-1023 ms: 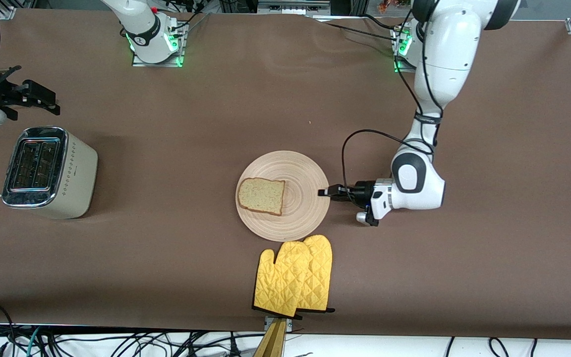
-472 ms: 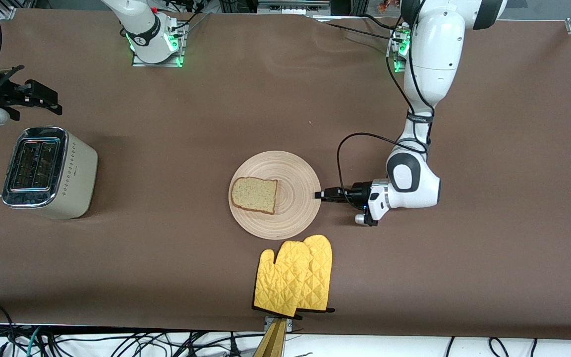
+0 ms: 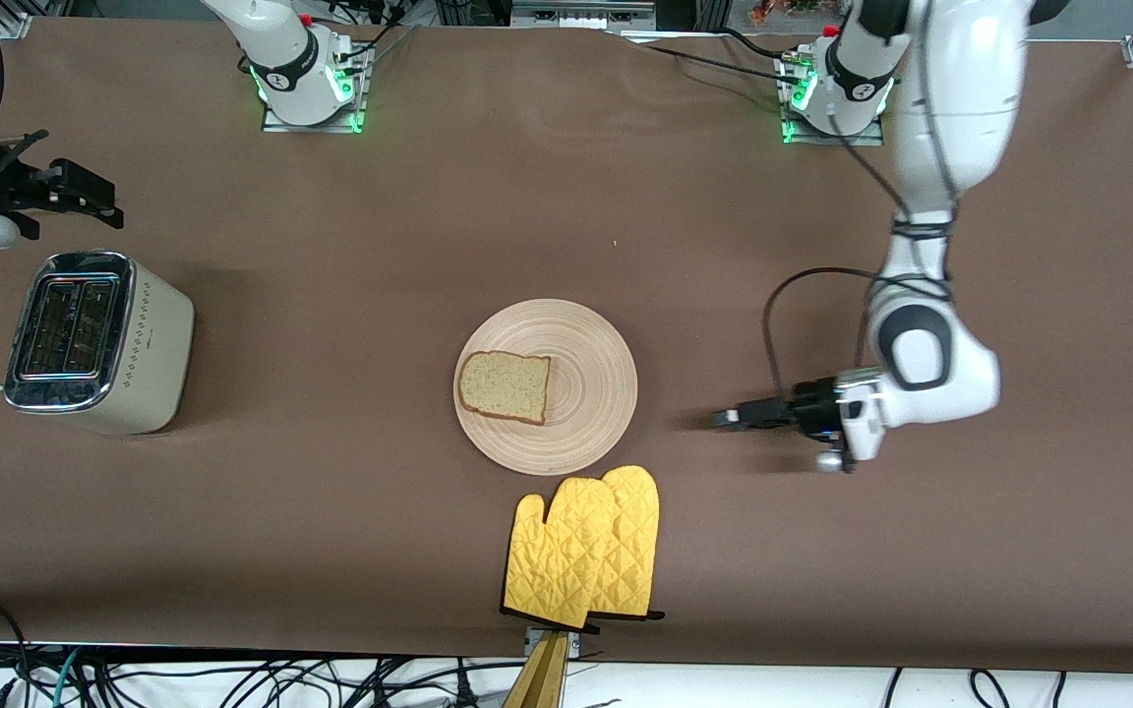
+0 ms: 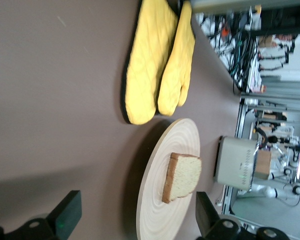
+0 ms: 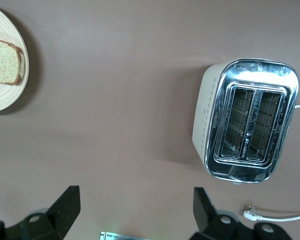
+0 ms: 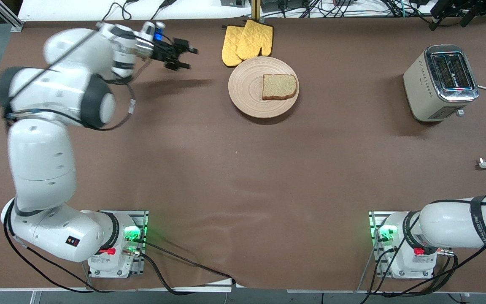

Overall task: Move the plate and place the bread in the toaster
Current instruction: 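Release the plate and withdraw the left gripper while the right gripper reaches out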

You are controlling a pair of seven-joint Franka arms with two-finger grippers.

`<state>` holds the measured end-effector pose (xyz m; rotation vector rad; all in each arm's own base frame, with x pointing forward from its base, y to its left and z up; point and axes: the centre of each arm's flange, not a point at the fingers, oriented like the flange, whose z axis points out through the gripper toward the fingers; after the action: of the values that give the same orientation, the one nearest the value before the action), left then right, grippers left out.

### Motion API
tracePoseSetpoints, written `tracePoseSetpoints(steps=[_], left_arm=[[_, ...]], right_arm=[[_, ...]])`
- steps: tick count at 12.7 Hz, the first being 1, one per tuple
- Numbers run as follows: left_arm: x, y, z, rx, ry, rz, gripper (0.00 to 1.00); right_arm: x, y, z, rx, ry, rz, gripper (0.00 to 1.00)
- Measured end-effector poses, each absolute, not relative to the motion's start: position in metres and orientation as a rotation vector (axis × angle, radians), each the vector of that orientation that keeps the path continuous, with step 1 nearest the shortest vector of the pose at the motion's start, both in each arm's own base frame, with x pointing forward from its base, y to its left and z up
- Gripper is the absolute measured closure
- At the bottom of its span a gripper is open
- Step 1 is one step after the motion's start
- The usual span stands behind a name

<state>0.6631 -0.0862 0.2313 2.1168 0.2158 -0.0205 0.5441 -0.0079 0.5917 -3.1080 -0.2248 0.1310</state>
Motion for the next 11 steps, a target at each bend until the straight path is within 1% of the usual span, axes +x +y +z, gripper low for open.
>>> tracePoseSetpoints(steps=[3, 5, 7, 8, 11], left_arm=[[0.658, 0.007, 0.329, 2.307, 0.201, 0.002, 0.00], [0.649, 0.040, 0.370, 2.382, 0.176, 0.057, 0.00], [0.640, 0.056, 0.393, 2.496, 0.117, 0.087, 0.00], [0.636, 0.063, 0.410, 2.598, 0.048, 0.100, 0.00], [0.616, 0.079, 0.480, 2.962, -0.217, 0.154, 0.00]], right_arm=[[0.545, -0.007, 0.590, -3.107, -0.229, 0.138, 0.00], [0.548, 0.003, 0.575, -3.094, -0.254, 0.212, 0.00], [0.556, 0.046, 0.549, -3.055, -0.271, 0.291, 0.00], [0.562, 0.073, 0.533, -3.049, -0.192, 0.313, 0.00], [0.576, 0.161, 0.484, -3.066, -0.042, 0.309, 0.00]])
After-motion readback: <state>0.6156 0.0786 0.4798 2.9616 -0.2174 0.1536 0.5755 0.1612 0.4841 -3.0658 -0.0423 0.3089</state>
